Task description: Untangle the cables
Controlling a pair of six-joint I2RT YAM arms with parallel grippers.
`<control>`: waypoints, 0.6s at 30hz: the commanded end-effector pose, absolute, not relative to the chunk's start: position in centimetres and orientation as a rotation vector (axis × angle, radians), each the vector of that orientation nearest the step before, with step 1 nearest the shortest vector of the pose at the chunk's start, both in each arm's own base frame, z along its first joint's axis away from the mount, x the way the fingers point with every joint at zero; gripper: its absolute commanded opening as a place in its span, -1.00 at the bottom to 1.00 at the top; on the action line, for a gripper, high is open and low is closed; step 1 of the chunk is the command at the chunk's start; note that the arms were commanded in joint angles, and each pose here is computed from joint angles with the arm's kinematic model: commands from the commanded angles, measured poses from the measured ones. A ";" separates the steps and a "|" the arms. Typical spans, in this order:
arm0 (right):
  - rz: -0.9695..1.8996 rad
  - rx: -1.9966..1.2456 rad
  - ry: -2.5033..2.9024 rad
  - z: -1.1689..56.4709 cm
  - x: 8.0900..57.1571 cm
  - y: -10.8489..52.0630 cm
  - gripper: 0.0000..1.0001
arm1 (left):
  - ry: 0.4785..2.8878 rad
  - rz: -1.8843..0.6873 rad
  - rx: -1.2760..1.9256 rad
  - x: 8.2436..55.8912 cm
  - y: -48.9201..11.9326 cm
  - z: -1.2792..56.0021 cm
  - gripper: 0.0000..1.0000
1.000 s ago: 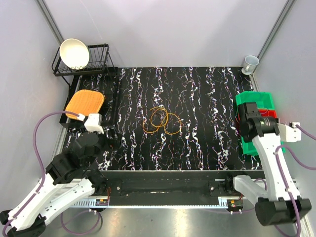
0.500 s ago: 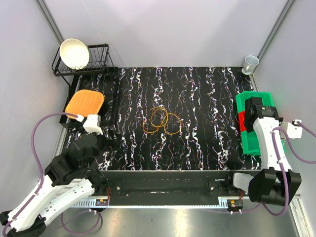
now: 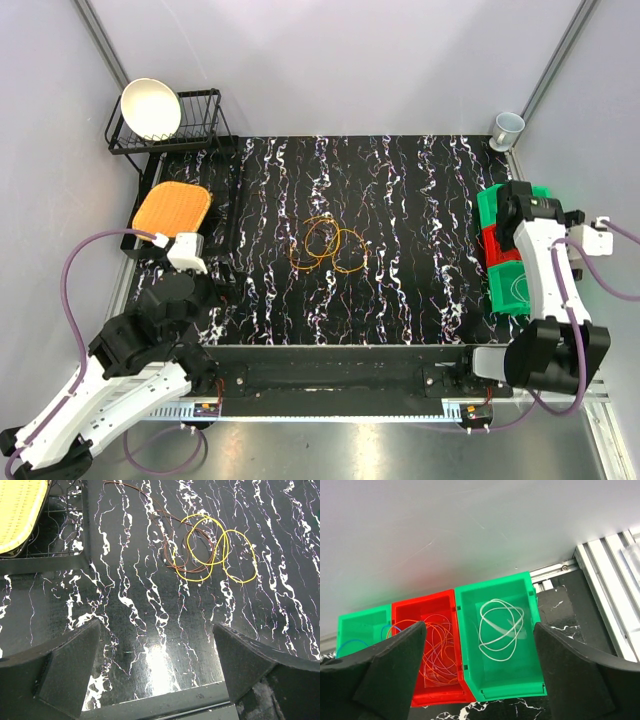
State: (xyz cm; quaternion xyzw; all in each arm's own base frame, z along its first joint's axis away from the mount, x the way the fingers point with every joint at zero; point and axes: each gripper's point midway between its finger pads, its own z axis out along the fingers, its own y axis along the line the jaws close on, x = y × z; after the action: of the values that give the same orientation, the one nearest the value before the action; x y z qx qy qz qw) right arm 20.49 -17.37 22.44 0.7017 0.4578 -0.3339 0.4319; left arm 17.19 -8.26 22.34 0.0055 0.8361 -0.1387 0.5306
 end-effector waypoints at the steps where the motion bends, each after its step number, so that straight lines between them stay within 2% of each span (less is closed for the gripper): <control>1: -1.044 1.673 1.320 23.3 18.2 -17.3 0.93 | 1.954 -0.370 0.002 17.5 -8.8 23.3 0.97; 6: -0.986 1.670 1.423 23.6 19.6 -16.7 0.93 | 1.953 -0.367 -0.002 17.5 -8.7 23.3 0.97; 9: -0.808 1.502 1.671 23.0 23.7 -15.7 1.00 | 1.963 -0.351 0.000 17.7 -8.7 23.1 0.98; 10: -0.663 1.479 1.762 22.3 25.1 -14.2 1.00 | 1.966 -0.348 0.002 17.7 -8.8 23.0 0.97; 14: -0.243 1.130 1.917 24.3 31.0 -8.4 0.97 | 1.994 -0.319 0.011 18.0 -8.9 22.4 0.97; 18: 0.063 0.684 1.912 29.3 33.4 -0.2 0.99 | 2.005 -0.286 -0.004 18.2 -8.7 22.2 0.97</control>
State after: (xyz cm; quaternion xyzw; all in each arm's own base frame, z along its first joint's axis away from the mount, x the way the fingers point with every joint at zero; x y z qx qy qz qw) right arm 29.04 -8.61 23.24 0.4933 0.7535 -0.1308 0.4146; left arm 17.50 -8.58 21.66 0.0118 0.8456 -0.1254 0.5187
